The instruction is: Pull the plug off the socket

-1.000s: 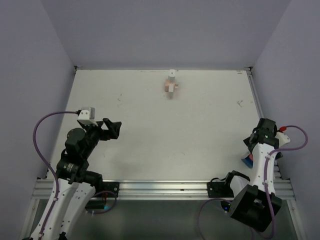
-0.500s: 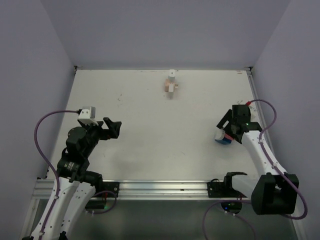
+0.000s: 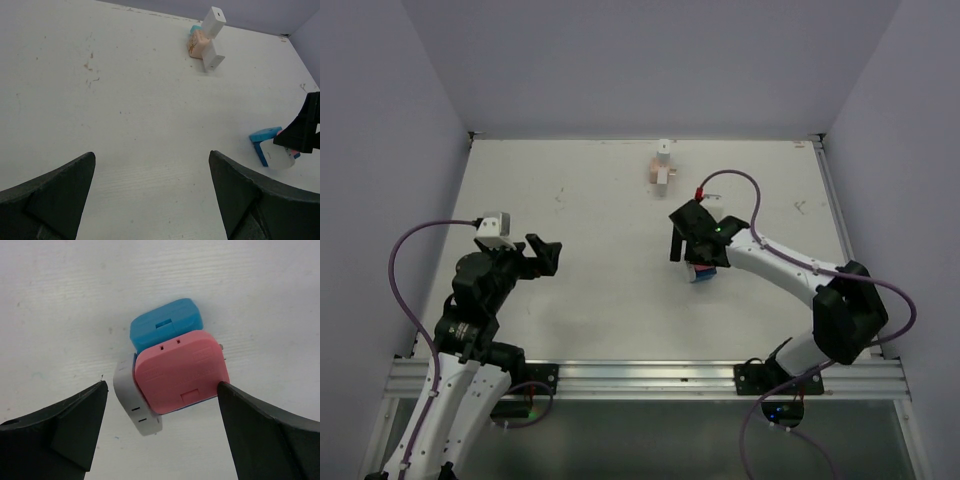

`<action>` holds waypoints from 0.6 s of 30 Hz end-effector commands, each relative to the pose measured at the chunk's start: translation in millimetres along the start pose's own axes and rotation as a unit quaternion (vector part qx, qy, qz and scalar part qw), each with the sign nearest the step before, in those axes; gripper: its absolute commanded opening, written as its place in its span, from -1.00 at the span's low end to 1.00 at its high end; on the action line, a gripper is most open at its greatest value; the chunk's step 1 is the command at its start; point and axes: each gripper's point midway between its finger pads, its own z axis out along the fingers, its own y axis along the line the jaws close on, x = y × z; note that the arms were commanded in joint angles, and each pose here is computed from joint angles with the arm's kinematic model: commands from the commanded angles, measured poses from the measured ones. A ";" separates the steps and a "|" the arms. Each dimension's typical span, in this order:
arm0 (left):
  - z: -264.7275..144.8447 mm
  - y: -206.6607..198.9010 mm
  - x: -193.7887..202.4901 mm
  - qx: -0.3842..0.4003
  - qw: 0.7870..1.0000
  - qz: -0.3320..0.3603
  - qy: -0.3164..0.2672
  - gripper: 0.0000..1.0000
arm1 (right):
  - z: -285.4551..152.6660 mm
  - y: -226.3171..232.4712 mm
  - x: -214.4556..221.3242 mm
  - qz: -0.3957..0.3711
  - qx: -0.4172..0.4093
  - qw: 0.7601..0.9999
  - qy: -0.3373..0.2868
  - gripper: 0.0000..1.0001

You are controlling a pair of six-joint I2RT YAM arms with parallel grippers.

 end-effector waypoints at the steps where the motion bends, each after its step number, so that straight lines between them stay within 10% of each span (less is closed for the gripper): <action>1: 2.1 0.4 -9.8 -0.001 1.000 0.006 -0.019 0.99 | -12.2 36.4 11.3 -0.026 -0.004 1.000 -0.004 0.89; 9: 2.5 2.2 -8.6 -0.004 1.000 0.005 -0.017 0.99 | -37.8 100.6 29.9 -0.154 -0.014 0.988 -0.028 0.98; 18: 3.6 0.5 -6.8 0.002 1.000 0.004 -0.013 0.99 | -89.2 101.1 -5.5 -0.113 -0.074 0.987 -0.088 0.96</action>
